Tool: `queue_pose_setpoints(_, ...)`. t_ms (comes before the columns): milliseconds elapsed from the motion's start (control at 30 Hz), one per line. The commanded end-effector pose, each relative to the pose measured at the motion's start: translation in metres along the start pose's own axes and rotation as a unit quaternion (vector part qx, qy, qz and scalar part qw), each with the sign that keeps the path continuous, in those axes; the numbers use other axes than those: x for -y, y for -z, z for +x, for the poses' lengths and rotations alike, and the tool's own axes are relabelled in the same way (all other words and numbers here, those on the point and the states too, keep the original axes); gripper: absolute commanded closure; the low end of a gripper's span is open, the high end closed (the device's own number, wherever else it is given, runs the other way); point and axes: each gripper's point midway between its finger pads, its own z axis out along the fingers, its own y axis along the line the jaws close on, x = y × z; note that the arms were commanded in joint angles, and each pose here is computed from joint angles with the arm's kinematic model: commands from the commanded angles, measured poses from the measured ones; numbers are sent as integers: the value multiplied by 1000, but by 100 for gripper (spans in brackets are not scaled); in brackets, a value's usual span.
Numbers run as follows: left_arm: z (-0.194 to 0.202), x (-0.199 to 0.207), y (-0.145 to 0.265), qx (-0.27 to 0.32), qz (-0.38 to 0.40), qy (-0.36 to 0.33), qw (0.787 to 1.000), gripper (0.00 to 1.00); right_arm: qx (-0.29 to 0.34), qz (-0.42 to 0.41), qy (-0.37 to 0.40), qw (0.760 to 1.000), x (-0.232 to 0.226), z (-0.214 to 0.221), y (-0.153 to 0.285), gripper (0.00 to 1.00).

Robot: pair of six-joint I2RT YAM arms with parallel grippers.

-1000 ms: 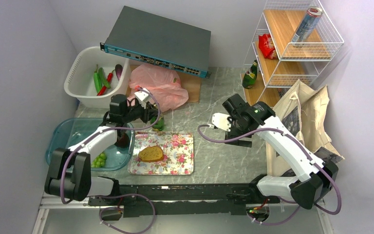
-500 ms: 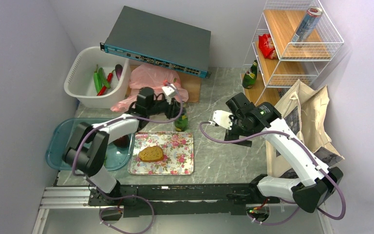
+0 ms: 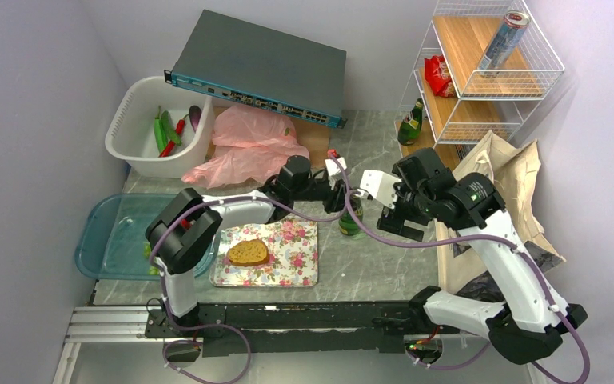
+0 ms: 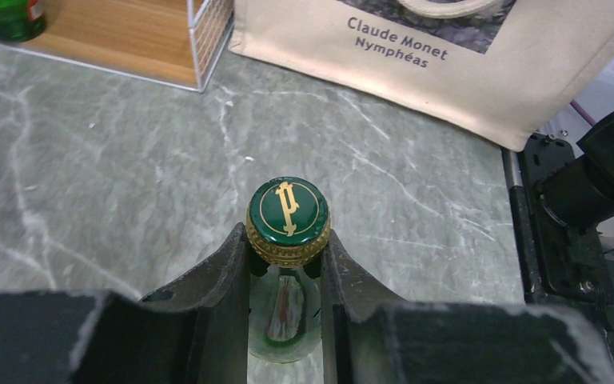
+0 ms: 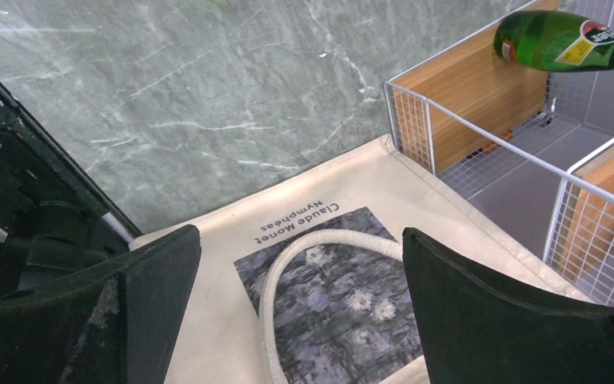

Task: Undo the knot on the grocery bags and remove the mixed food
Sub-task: Move the bottle to the center of the board.

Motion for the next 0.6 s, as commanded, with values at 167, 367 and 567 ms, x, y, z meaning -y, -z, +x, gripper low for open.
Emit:
queue_pose_setpoints(167,-87,21,3,95,27,-72,992,26,26,-7,-11,1000,-2,-7,16,2)
queue_pose_setpoints(367,-129,25,52,98,6,-80,992,1,78,-24,20,996,5,-36,24,2)
queue_pose_setpoints(567,-140,-7,173,77,-68,-26,994,1,110,-47,96,988,7,-82,14,2)
